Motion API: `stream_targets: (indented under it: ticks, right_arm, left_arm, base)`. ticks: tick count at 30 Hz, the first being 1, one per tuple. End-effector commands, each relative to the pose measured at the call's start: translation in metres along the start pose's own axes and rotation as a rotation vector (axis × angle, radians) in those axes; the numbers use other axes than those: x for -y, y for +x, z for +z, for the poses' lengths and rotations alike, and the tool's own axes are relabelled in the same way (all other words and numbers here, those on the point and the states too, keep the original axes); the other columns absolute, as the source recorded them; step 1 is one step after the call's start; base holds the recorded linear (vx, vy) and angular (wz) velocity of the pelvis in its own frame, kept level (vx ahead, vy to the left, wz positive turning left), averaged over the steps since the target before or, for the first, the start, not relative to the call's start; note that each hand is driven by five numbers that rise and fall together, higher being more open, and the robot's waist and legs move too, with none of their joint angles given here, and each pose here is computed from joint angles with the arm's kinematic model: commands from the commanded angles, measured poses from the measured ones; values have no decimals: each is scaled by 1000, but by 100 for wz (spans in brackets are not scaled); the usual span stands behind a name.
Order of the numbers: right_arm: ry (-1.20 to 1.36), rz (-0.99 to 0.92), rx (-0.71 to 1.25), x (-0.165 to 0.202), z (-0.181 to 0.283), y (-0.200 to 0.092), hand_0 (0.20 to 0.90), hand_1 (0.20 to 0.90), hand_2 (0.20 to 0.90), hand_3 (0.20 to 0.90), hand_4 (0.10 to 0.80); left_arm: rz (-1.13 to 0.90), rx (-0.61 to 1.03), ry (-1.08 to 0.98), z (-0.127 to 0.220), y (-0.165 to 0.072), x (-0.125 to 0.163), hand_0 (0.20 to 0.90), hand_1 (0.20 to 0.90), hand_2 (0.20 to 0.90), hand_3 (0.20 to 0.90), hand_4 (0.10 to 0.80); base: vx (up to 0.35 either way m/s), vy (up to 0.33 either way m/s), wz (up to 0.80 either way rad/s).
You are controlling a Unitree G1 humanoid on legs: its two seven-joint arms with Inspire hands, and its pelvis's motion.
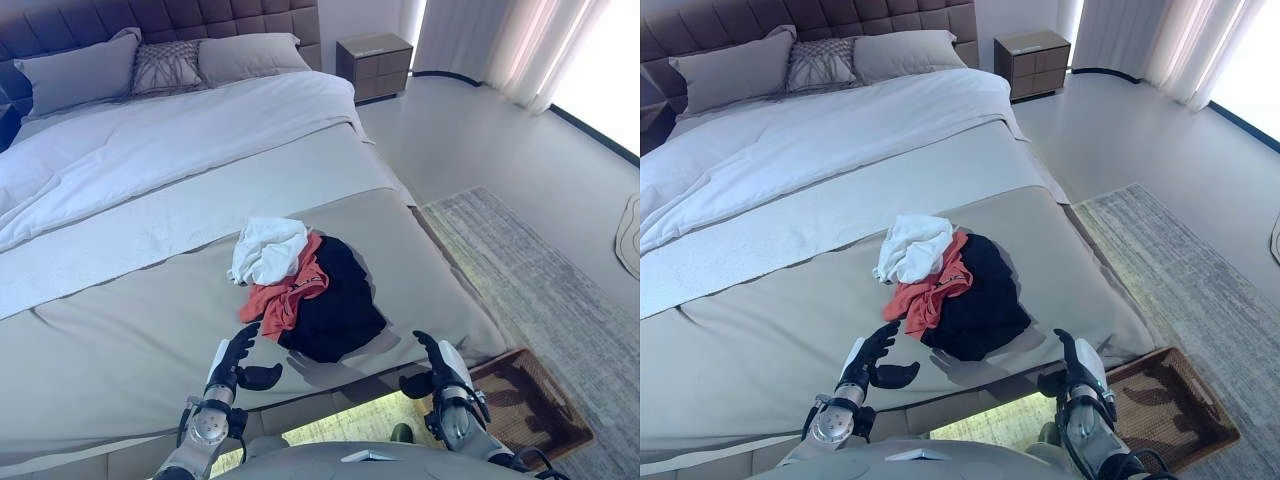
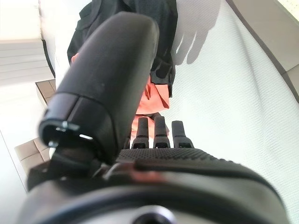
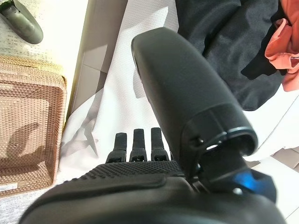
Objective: Pick up the clothes from the bed and place them into the basket
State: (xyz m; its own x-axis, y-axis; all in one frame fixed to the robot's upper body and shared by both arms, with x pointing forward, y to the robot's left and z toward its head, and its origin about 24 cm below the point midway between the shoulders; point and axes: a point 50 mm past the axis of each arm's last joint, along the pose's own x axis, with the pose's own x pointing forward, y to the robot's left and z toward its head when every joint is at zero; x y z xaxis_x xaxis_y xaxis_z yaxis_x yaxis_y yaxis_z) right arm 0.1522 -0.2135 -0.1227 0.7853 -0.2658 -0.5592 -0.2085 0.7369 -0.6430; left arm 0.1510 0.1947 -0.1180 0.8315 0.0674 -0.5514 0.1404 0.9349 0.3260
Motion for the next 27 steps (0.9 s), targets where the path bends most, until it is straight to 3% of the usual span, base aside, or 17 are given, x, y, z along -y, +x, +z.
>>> stream_targets:
  ticks: [1, 8, 16, 21, 27]
  right_arm:
    - [73, -107, 150, 20, 46, 21, 900, 900, 900, 900, 800]
    - [18, -193, 209, 29, 54, 21, 900, 900, 900, 900, 800]
    - [-17, -299, 303, 66, 86, 30, 900, 900, 900, 900, 800]
    - [-57, -412, 484, 108, 139, 31, 900, 900, 900, 900, 800]
    - [-162, -676, 735, 205, 261, 17, 900, 900, 900, 900, 800]
  left_arm:
    - [43, 266, 33, 55, 20, -26, 900, 900, 900, 900, 800]
    - [56, 259, 17, 53, 19, -27, 900, 900, 900, 900, 800]
    - [67, 256, 29, 54, 18, -34, 900, 900, 900, 900, 800]
    - [53, 262, 58, 54, 16, -36, 900, 900, 900, 900, 800]
    - [63, 329, 70, 78, 27, -44, 900, 900, 900, 900, 800]
  base:
    - [0, 0, 0]
    - [0, 0, 0]
    - [18, -8, 0]
    - [47, 21, 11]
    - [-61, 80, 16]
